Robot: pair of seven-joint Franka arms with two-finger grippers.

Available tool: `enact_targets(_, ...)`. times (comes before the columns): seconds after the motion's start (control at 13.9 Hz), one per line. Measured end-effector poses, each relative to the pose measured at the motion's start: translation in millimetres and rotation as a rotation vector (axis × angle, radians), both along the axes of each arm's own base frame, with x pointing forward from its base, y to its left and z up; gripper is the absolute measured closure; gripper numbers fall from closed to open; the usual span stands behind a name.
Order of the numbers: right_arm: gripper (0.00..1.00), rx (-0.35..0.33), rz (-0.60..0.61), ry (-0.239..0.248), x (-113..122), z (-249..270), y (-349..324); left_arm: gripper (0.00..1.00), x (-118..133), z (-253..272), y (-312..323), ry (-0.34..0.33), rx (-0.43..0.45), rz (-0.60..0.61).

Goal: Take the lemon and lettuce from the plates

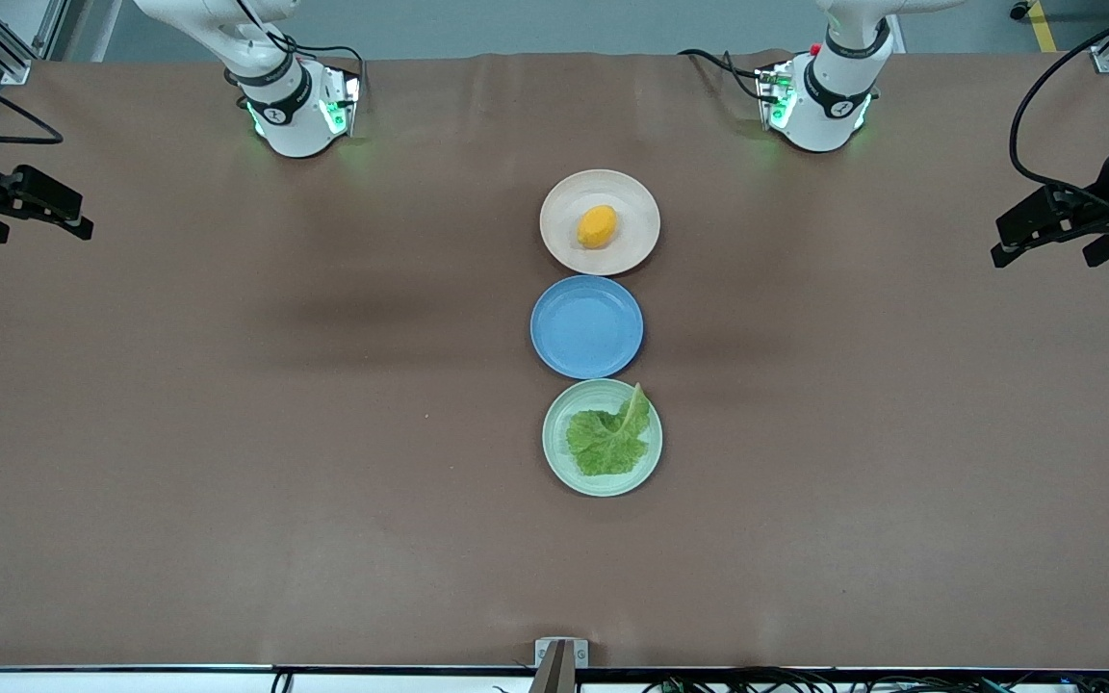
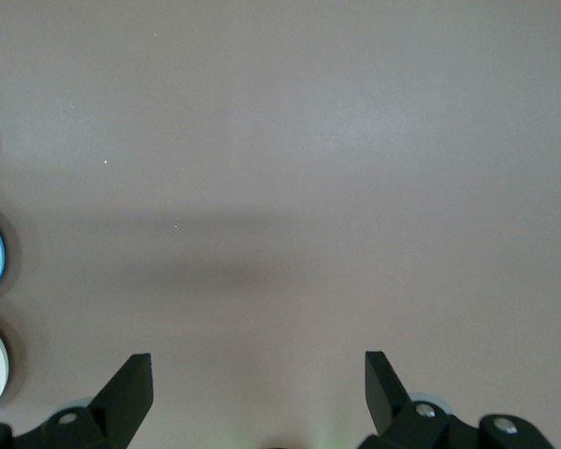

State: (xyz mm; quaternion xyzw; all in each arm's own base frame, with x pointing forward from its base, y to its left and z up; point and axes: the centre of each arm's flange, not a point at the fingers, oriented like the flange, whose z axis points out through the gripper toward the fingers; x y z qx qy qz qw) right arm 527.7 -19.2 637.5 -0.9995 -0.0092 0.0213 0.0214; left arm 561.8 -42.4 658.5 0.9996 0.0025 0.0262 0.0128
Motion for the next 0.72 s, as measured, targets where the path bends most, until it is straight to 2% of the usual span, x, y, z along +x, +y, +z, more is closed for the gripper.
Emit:
enact_targets(0.43,0.0,0.002,0.0,0.004,-3,-2,0,0.0,3,-5,-1,0.005,-0.001,-0.001)
enact_targets(0.57,0.0,0.002,0.0,0.005,-4,-2,0,0.0,9,-17,-5,0.027,-0.006,-0.008)
enact_targets(0.72,0.0,0.002,0.001,0.005,-5,-2,0,0.0,18,-39,-24,0.073,-0.053,0.007)
